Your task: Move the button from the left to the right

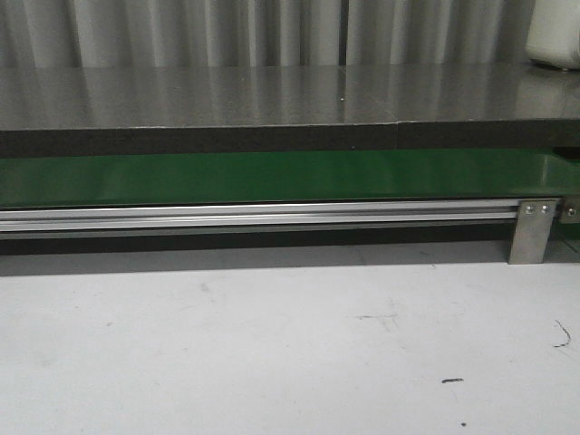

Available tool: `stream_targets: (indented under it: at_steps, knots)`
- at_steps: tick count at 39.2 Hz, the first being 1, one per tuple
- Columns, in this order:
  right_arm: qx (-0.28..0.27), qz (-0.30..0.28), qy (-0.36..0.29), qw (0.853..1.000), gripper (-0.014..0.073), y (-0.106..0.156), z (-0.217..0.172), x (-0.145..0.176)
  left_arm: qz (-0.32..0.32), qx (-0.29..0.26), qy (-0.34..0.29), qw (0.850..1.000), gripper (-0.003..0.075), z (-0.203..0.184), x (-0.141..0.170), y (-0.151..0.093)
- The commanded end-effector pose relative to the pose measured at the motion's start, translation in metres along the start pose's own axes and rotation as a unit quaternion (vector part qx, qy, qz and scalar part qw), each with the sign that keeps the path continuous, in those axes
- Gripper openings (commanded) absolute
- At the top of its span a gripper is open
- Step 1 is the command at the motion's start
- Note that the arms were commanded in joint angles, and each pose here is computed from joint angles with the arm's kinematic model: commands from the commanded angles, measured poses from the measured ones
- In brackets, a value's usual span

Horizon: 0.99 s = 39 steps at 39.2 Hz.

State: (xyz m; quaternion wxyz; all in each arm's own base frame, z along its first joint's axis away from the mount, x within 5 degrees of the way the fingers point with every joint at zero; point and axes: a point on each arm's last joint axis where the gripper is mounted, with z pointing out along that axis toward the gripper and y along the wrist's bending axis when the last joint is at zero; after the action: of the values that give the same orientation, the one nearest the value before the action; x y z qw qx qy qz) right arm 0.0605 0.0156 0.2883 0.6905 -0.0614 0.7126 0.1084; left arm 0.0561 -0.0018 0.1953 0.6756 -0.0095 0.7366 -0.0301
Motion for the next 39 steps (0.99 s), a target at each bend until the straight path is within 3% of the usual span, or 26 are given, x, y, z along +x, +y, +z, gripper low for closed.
stream_targets:
  at_steps: [1,18,31,39]
  knots:
    - [-0.001,-0.003,-0.05,0.999,-0.0067,0.0,-0.001,-0.015,-0.005,0.006,-0.042,0.999,-0.0021,0.0,0.0,0.0]
    - [0.0,-0.003,-0.047,0.999,-0.0067,0.0,0.001,-0.011,-0.005,0.006,-0.042,0.999,-0.0021,0.0,0.0,0.0]
    - [0.091,0.004,-0.005,0.996,-0.0067,-0.015,-0.003,0.064,-0.005,0.006,-0.042,0.999,-0.0021,0.0,0.0,0.0]
    - [0.114,0.007,0.006,0.993,-0.0067,-0.019,-0.007,0.092,-0.005,0.006,-0.041,0.999,-0.0021,0.0,0.0,0.0]
